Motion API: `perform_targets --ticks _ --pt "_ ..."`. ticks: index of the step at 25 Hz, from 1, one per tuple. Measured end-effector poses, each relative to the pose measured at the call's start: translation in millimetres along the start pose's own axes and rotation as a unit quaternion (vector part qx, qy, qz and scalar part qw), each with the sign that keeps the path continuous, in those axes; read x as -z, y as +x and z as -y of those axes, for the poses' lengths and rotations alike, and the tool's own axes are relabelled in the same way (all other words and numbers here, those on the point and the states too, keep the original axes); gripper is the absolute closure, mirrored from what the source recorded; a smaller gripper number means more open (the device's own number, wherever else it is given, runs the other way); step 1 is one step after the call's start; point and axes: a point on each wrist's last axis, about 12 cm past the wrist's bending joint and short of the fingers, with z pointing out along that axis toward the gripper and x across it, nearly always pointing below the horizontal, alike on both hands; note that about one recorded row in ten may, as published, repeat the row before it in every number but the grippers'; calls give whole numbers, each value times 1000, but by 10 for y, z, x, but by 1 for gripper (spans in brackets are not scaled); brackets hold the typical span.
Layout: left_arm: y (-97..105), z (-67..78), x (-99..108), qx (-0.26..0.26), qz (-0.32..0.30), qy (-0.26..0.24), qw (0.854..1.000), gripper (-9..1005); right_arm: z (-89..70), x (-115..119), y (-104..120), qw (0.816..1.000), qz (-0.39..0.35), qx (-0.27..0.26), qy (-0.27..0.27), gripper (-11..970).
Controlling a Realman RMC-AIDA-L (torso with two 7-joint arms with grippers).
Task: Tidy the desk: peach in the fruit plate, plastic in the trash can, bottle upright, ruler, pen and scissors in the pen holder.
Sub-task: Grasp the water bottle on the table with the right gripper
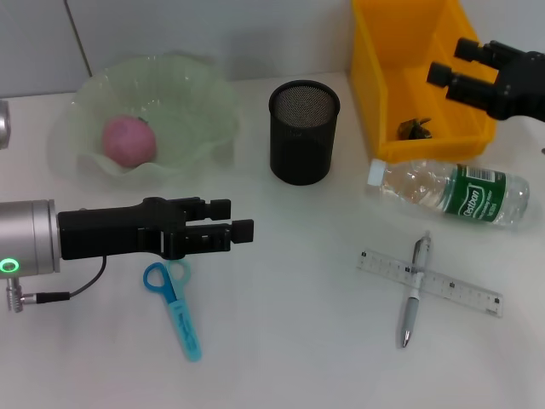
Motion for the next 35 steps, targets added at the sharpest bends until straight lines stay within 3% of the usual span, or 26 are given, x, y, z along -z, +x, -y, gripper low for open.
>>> perform_targets --ticks 5,17,22,23,24,27,28,30,32,33,35 --pt "9 10 -18 -6 -4 3 1000 271 -15 18 110 999 21 -28 35 152" --pt "47 27 -15 -2 -3 8 1000 271 -59 62 71 999 18 -34 3 138" --pt "53 30 -15 0 0 9 1000 271 -3 19 -7 996 -78 -40 -28 133" --pt "54 30 -14 1 0 9 1000 271 32 -13 -82 988 -141 -34 -46 133" --pt "55 29 -14 1 1 8 1000 271 32 -13 -82 988 -141 -34 -46 132" --pt "55 29 -14 2 1 8 1000 271 101 -20 -264 969 -237 2 -64 132" --pt "57 30 -14 2 1 8 1000 271 140 -31 -426 954 -289 30 -69 133" --pt "61 31 -15 4 1 9 1000 271 152 -53 -513 946 -311 45 -73 133" --pt "61 31 -15 5 2 9 1000 271 148 -103 -656 923 -367 69 -91 134" --pt "58 31 -13 7 3 9 1000 271 146 -160 -799 899 -415 94 -100 134" --pt "57 32 -12 10 4 9 1000 272 147 -182 -848 891 -430 103 -99 133"
